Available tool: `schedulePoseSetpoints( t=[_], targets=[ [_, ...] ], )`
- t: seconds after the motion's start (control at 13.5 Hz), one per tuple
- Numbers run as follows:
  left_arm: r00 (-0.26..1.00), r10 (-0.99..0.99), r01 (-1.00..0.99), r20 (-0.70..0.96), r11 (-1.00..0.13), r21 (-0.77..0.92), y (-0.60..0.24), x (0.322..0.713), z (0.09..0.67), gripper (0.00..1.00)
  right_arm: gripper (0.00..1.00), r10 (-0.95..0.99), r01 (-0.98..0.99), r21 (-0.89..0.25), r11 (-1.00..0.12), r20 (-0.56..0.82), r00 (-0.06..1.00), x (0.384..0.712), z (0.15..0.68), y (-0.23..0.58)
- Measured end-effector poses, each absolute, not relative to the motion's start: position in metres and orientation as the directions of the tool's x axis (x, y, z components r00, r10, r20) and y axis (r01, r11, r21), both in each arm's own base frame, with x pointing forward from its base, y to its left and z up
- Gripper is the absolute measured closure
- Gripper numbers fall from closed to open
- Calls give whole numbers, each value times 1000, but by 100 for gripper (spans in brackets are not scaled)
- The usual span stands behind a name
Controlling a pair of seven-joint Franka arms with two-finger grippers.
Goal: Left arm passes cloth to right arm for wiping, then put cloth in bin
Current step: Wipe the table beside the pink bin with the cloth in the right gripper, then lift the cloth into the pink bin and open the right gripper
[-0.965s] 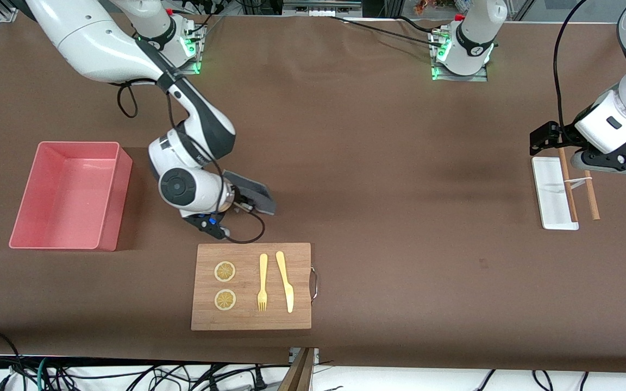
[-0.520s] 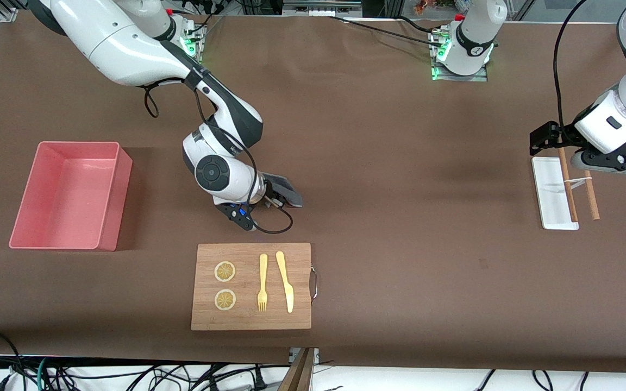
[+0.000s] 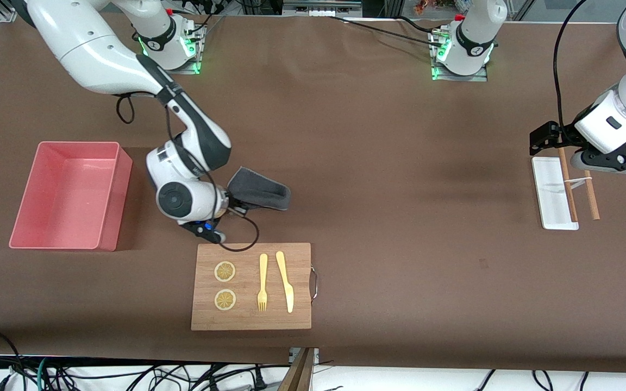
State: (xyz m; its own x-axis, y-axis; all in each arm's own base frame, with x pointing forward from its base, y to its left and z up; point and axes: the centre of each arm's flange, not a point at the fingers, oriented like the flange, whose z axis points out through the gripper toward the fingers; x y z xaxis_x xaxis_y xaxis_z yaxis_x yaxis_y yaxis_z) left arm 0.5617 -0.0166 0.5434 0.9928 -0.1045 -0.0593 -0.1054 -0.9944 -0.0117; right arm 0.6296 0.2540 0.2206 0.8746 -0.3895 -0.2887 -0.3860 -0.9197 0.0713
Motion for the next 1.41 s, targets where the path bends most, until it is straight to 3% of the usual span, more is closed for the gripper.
schedulePoseSetpoints(
  t=[0.89, 1.41],
  targets=[
    [993, -105, -106, -60, -994, -12, -17, 562, 543, 0, 100, -95, -60, 117, -991, -322, 942, 667, 244, 49],
    [993, -105, -106, -61, -994, -12, -17, 562, 543, 0, 100, -12, 38, 113, -993, -413, 911, 654, 439, 8]
  ],
)
